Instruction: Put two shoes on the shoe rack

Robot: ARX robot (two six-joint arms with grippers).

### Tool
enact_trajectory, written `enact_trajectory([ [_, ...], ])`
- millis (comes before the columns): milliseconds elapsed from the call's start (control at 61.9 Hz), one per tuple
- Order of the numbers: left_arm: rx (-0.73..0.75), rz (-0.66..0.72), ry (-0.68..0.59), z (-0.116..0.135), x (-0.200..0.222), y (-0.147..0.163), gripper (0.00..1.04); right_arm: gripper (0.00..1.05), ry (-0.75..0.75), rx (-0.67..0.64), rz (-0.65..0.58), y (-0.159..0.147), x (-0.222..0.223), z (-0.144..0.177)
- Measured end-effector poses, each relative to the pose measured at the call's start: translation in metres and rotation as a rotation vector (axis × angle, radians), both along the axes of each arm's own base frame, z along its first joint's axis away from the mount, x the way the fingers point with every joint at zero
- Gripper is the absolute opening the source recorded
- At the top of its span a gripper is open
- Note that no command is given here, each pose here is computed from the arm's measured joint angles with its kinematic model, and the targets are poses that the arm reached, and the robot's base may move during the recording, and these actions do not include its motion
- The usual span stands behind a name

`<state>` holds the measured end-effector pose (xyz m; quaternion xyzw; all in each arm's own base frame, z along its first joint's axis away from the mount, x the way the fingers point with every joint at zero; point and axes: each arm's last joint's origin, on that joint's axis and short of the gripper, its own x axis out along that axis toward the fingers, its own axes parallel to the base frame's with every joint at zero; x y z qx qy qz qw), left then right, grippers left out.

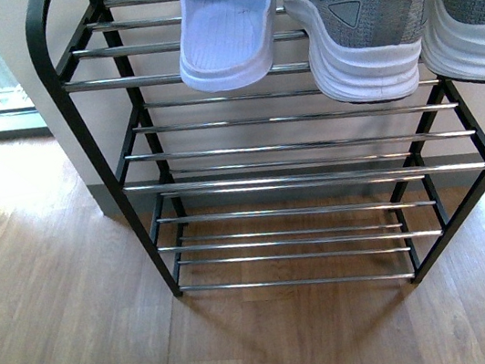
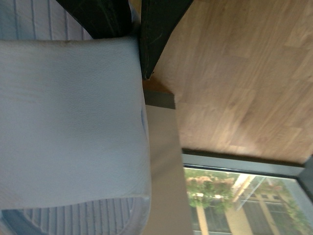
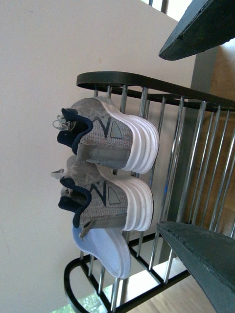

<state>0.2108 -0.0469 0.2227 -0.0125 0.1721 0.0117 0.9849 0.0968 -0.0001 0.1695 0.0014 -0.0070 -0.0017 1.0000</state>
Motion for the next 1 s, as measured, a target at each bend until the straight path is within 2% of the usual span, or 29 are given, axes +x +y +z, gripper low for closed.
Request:
enact_trajectory([
  [178,-0.025,-0.12,0.075,0.016,0.073,-0.017,0.02,0.95,0.0,0.0,0.0,0.0,0.0,0.0],
  [404,-0.006,-0.205,0.17,0.018,0.157,-0.048,0.02,0.95,0.0,0.0,0.0,0.0,0.0,0.0],
  [549,-0.004,-0.263,0.22,0.01,0.208,-0.083,0.02,0.95,0.0,0.0,0.0,0.0,0.0,0.0],
  [727,0.026,-0.242,0.272,-0.003,0.239,-0.099,0.02,0.95,0.0,0.0,0.0,0.0,0.0,0.0],
  [1002,0.065,-0.188,0.332,-0.017,0.263,-0.1,0.02,0.95,0.0,0.0,0.0,0.0,0.0,0.0],
])
